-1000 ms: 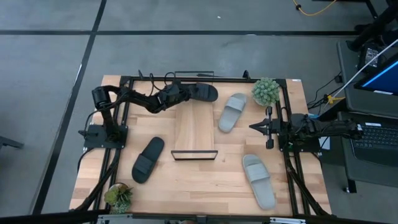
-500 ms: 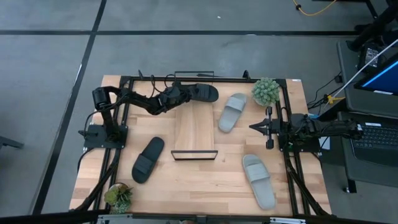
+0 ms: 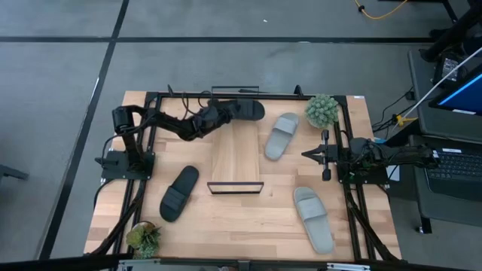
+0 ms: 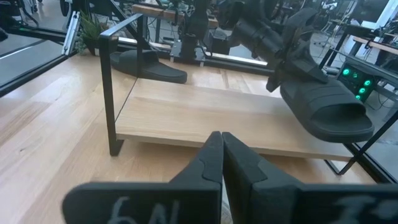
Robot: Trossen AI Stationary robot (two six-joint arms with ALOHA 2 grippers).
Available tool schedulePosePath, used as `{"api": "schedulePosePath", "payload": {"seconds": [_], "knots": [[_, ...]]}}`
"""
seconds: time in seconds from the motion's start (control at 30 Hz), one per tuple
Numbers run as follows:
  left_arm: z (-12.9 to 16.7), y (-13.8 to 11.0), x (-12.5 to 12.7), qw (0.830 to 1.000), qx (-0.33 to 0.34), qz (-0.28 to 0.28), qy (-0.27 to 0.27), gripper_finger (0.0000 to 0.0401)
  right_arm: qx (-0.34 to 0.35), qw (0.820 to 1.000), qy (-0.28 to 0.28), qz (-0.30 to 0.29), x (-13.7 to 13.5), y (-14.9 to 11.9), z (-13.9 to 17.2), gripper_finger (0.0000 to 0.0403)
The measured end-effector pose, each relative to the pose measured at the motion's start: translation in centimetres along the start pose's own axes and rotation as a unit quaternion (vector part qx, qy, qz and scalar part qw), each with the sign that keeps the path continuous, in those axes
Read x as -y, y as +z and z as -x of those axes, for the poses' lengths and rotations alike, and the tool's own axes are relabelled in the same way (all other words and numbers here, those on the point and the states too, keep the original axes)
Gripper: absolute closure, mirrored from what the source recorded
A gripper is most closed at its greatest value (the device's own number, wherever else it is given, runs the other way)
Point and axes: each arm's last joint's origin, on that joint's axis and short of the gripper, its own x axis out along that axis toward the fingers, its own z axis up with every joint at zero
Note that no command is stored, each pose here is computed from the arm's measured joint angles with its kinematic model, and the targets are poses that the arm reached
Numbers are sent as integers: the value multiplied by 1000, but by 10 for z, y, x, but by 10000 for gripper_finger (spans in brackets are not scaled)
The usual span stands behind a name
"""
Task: Pick and place slides into the shelf
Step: Put the top black slides on the shelf
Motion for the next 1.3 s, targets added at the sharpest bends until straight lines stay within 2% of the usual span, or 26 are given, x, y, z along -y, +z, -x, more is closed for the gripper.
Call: {"api": "schedulePosePath", "payload": {"seconds": [0.33,0.77,0.93,1.3], "knots": [[-3,7,-8,1000,4,-6,24,397,0,1000,0,0,0,0,0,396],[-4,8,-9,1000,-8,-7,20,331,0,1000,0,0,0,0,0,396],[-4,8,-9,999,1,-46,24,317,0,1000,0,-2,0,0,0,396],[-5,12,-10,993,12,-112,32,315,3,1000,14,-3,-1,0,0,396]]}}
